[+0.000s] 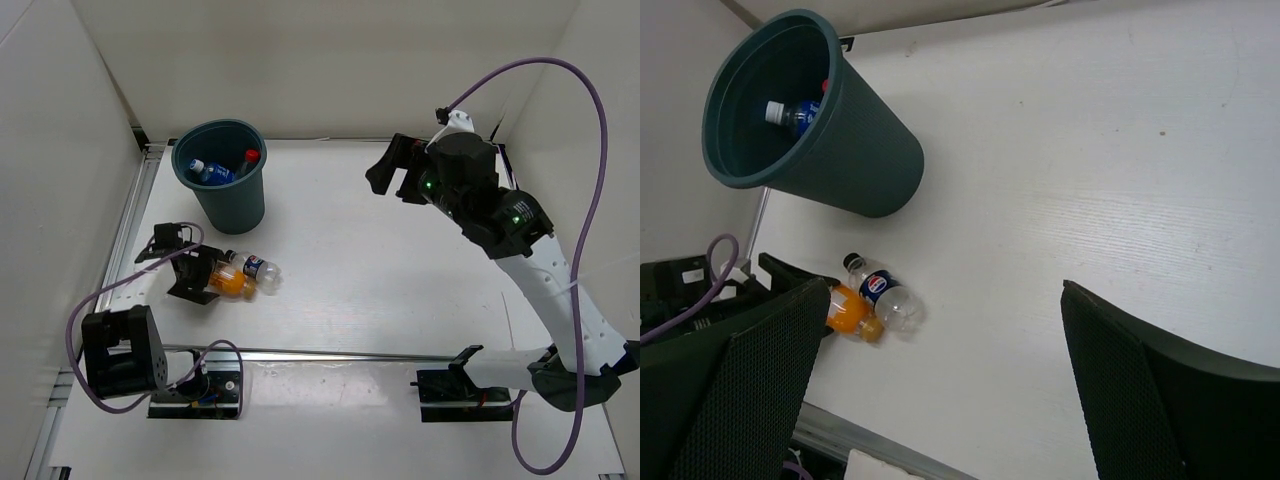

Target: Put the plastic bottles in the bin

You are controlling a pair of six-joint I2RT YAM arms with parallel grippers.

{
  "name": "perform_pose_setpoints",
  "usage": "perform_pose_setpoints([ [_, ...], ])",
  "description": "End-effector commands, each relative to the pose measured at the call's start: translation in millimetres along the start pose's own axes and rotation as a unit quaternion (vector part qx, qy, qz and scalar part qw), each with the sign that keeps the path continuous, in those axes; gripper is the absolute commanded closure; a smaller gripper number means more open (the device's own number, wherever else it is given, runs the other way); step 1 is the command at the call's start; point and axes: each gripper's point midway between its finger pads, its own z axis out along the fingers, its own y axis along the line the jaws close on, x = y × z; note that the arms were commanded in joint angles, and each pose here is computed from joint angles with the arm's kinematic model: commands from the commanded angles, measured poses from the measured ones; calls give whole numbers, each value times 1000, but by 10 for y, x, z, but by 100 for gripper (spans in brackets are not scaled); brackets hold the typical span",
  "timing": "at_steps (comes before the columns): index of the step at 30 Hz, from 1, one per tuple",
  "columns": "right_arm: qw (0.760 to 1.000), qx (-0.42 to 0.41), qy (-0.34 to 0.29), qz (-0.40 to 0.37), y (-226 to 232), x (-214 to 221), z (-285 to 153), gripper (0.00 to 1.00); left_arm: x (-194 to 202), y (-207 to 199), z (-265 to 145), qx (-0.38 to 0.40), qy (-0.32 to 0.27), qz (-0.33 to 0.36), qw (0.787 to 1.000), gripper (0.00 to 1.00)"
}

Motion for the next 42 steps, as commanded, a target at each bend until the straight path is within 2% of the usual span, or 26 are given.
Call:
perform_pose_setpoints([
  [1, 1000, -4, 3, -3, -31, -4, -11, 0, 29, 45, 61, -11, 4, 9, 1000, 0],
  [6, 1000, -5, 22, 5, -54, 53, 109, 0, 199, 54, 188, -29, 59, 26, 998, 10],
  [9, 1000, -6, 24, 6, -53, 40, 136, 0, 213, 39, 238, -37, 77, 44, 995, 22],
  [15, 1000, -10, 25, 2, -27, 27, 147, 0, 78, -31, 106, -50, 46, 62, 996, 37],
  [19, 999, -9, 36, 1, -47, 103, 177, 0, -47, -52, -181, -74, 1, 41, 996, 43],
  [25, 999, -11, 42, 0, -50, 143, 189, 0, -317, -586, -950, -2, -83, 45, 996, 44],
  [27, 999, -8, 47, -1, -68, 179, 206, 0, -408, -832, -1313, 47, -104, 40, 993, 44],
  [29, 998, -15, 56, -1, -43, 228, 251, 0, -426, -976, -1565, 81, -107, 29, 991, 44],
  [30, 998, -15, 56, -1, -43, 229, 252, 0, -492, -1139, -1818, 118, -125, 28, 985, 44],
  [34, 998, -23, 61, -1, -16, 245, 244, 0, -614, -1651, -2362, 227, -144, 8, 963, 42],
  [37, 998, -23, 60, -11, -25, 245, 245, 0, -724, -2081, -2483, 288, -132, 6, 948, 40],
  [38, 998, -23, 60, -11, -25, 245, 245, 0, -778, -2248, -2650, 307, -142, 12, 941, 40],
  [39, 998, -21, 65, -17, -48, 282, 261, 0, -834, -2345, -2663, 310, -146, 20, 939, 40],
  [40, 998, -21, 65, -17, -48, 282, 261, 0, -969, -2436, -2479, 289, -145, 18, 946, 39],
  [41, 998, -22, 63, -21, -61, 286, 232, 0, -1019, -2591, -2633, 306, -154, 23, 939, 39],
  [42, 998, -24, 60, -20, -55, 266, 200, 0, -1151, -2681, -2433, 289, -154, 30, 944, 37],
])
